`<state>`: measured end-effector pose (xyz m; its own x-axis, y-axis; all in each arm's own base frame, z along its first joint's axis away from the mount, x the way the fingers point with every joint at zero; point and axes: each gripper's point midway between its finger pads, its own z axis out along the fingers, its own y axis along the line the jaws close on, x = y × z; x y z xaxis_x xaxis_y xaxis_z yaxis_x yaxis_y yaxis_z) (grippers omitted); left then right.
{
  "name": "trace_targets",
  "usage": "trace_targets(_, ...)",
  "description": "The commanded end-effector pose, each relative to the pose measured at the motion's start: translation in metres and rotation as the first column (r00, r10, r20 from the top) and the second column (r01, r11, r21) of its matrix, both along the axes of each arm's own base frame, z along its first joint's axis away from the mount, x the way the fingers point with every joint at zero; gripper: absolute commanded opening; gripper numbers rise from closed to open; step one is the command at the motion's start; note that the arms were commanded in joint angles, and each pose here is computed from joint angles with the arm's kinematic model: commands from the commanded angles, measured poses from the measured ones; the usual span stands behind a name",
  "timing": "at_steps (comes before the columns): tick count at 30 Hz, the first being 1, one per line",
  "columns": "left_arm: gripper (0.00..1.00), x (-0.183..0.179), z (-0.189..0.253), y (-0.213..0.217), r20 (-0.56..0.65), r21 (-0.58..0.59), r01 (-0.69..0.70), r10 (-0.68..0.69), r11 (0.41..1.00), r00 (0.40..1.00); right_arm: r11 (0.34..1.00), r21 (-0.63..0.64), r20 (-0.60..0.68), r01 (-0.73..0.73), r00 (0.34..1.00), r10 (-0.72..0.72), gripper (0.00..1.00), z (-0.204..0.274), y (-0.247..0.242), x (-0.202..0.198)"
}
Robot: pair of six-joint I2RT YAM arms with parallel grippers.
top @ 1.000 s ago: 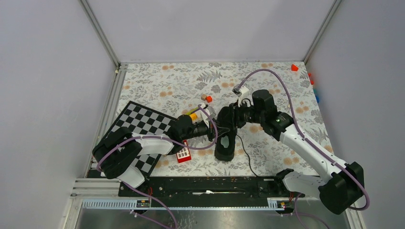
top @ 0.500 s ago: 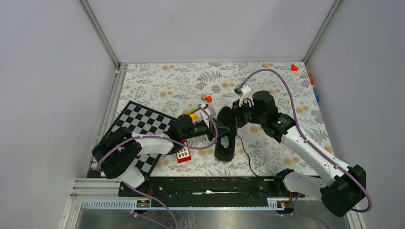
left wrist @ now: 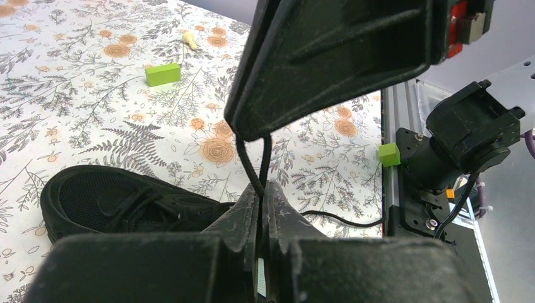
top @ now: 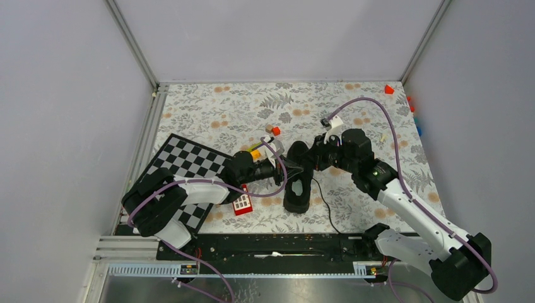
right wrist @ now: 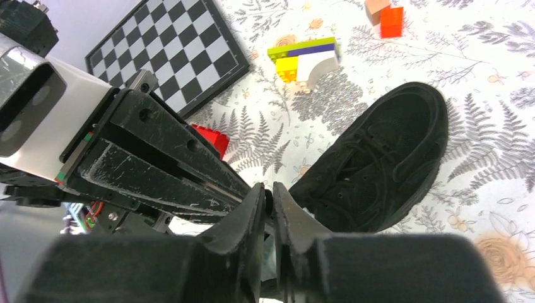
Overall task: Tie the shoes
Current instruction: Wrap the shoelace around the shoelace.
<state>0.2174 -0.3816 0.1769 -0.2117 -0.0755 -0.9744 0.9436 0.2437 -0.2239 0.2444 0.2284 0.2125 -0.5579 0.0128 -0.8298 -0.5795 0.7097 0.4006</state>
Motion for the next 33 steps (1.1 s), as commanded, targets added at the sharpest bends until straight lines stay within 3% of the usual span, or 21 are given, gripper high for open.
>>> trace_targets(1, 0.0, 0.001, 0.034, -0.002, 0.08, -0.079, 0.012, -0.005, 0.997, 0.997, 0.997, 0.046, 0.089, 0.056, 0.994, -0.06, 0.27, 0.028, -0.003, 0.011)
trace_targets(5, 0.0, 0.002, 0.034, -0.004, 0.081, -0.079, 0.018, -0.012, 0.997, 0.997, 0.987, -0.002, 0.133, 0.163, 0.978, -0.161, 0.63, 0.034, -0.033, 0.007)
trace_targets(10, 0.0, 0.003, 0.032, -0.005, 0.073, -0.079, 0.022, -0.016, 0.997, 0.997, 0.917, -0.058, 0.174, 0.394, 0.909, -0.379, 0.78, 0.016, -0.095, -0.006)
trace_targets(14, 0.0, 0.01, 0.031, -0.004, 0.069, -0.069, 0.006, -0.001, 0.998, 0.998, 0.845, -0.124, -0.033, 0.521, 0.848, -0.528, 0.78, -0.041, -0.118, -0.024)
trace_targets(17, 0.0, 0.014, 0.032, -0.005, 0.064, -0.061, -0.01, 0.014, 0.998, 0.998, 0.827, -0.199, -0.237, 0.525, 0.793, -0.561, 0.76, -0.09, -0.112, -0.042)
trace_targets(19, 0.0, 0.016, 0.034, -0.005, 0.061, -0.066, -0.017, 0.021, 0.998, 0.998, 0.826, -0.241, -0.306, 0.51, 0.768, -0.563, 0.74, -0.116, -0.11, -0.05)
trace_targets(23, 0.0, 0.02, 0.03, -0.006, 0.041, -0.054, -0.03, 0.032, 0.998, 0.999, 0.814, -0.247, -0.369, 0.526, 0.725, -0.581, 0.73, -0.145, -0.106, -0.053)
trace_targets(33, 0.0, 0.02, 0.027, -0.008, 0.021, -0.058, -0.029, 0.03, 0.998, 0.999, 0.854, -0.316, -0.413, 0.413, 0.751, -0.515, 0.61, -0.178, -0.09, -0.052)
